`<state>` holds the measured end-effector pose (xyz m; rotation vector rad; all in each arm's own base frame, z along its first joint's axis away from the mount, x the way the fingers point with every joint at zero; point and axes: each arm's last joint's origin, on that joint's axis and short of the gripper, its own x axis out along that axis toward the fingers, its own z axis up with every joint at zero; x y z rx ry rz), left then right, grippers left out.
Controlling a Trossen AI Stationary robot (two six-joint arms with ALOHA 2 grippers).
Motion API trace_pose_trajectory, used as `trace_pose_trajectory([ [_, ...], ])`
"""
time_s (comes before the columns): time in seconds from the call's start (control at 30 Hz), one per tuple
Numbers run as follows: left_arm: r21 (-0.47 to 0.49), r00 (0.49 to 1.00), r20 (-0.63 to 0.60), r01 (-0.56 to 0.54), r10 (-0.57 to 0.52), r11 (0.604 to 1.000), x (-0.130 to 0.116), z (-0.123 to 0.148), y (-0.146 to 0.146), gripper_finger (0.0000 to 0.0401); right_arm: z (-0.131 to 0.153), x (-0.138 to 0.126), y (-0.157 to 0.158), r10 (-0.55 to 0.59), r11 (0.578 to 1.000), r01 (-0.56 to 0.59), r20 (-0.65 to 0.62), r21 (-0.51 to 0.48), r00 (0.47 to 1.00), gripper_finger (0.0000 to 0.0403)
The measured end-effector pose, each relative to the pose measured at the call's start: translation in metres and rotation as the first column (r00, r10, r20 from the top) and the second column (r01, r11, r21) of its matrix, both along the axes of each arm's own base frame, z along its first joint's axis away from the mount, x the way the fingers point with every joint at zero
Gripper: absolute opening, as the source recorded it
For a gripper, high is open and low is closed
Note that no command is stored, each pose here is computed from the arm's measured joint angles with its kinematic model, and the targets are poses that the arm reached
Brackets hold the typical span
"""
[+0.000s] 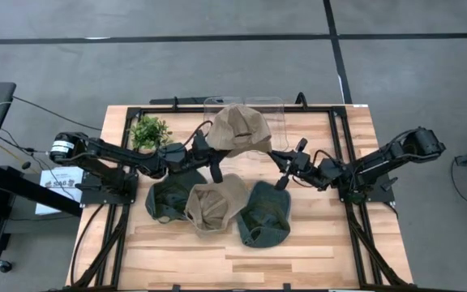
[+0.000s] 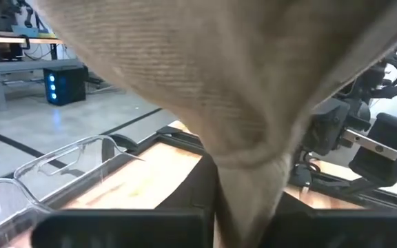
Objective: Pick & Place hat
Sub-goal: Put the right brown cap into the right transparent bin
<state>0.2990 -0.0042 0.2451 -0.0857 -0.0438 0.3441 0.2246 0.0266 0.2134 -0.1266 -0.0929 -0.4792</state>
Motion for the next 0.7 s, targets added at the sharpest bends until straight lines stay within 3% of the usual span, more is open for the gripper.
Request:
trace_pose_trajectory([
  [0.13,0.003,1.000,-0.001,0.002,-0.002,1.000,0.0000,0.0000,0.0000,0.0021,-0.0002,0.0002,0.0004,0.015,1.000,-0.015,0.000,-0.001,1.000,0.0024],
  [0.4,0.040,1.000,-0.022,0.005,-0.004,0.999,0.0002,-0.0006,-0.0006,0.0020,-0.0022,0.0006,0.0010,0.024,1.000,-0.024,-0.022,-0.005,0.999,0.0106],
  [0.7,0.165,0.970,-0.155,-0.160,0.185,0.973,-0.0025,-0.0087,0.0081,0.0016,0.0032,-0.0059,0.0094,0.049,0.999,-0.049,-0.024,-0.004,0.999,0.0171],
])
